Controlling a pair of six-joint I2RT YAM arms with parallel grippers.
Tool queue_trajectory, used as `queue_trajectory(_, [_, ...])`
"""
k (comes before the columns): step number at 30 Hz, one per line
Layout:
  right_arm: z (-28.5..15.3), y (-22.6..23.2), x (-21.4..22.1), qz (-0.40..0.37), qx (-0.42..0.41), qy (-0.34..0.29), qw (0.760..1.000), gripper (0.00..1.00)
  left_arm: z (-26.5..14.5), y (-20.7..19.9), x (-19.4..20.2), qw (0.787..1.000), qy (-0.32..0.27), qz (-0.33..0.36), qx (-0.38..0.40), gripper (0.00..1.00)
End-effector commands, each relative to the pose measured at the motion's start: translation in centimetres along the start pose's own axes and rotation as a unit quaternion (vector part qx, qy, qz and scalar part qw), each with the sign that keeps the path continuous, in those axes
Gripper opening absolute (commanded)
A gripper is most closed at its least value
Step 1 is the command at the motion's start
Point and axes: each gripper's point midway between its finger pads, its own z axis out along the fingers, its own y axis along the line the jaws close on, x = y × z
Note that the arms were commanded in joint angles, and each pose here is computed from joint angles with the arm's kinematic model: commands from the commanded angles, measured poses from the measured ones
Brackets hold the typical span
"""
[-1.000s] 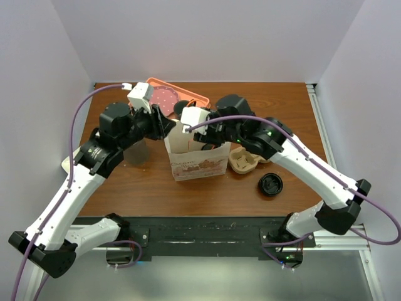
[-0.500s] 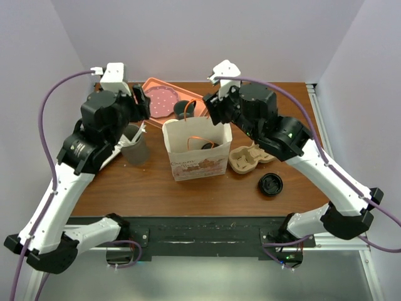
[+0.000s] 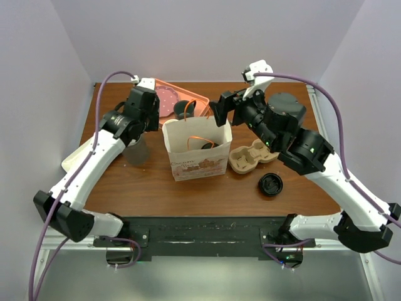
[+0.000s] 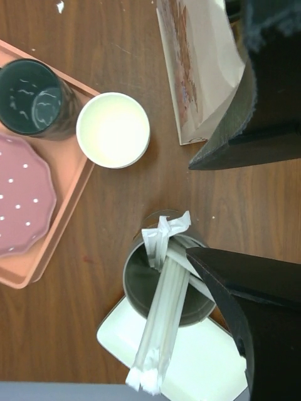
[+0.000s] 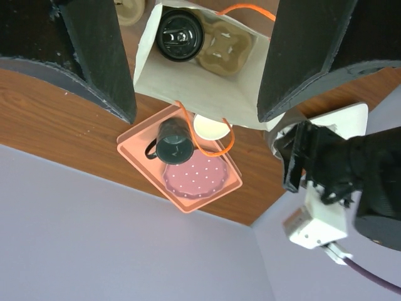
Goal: Pack the takeout coffee
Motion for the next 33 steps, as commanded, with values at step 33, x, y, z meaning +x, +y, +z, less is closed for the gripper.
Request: queue_trajectory(33, [-1.3,-2.0,-0.6,-0.062,0.024,-0.032,0.997,0.92,5.1,2.0,1.2,0.995,0.037,0.032,-0.088,0.23])
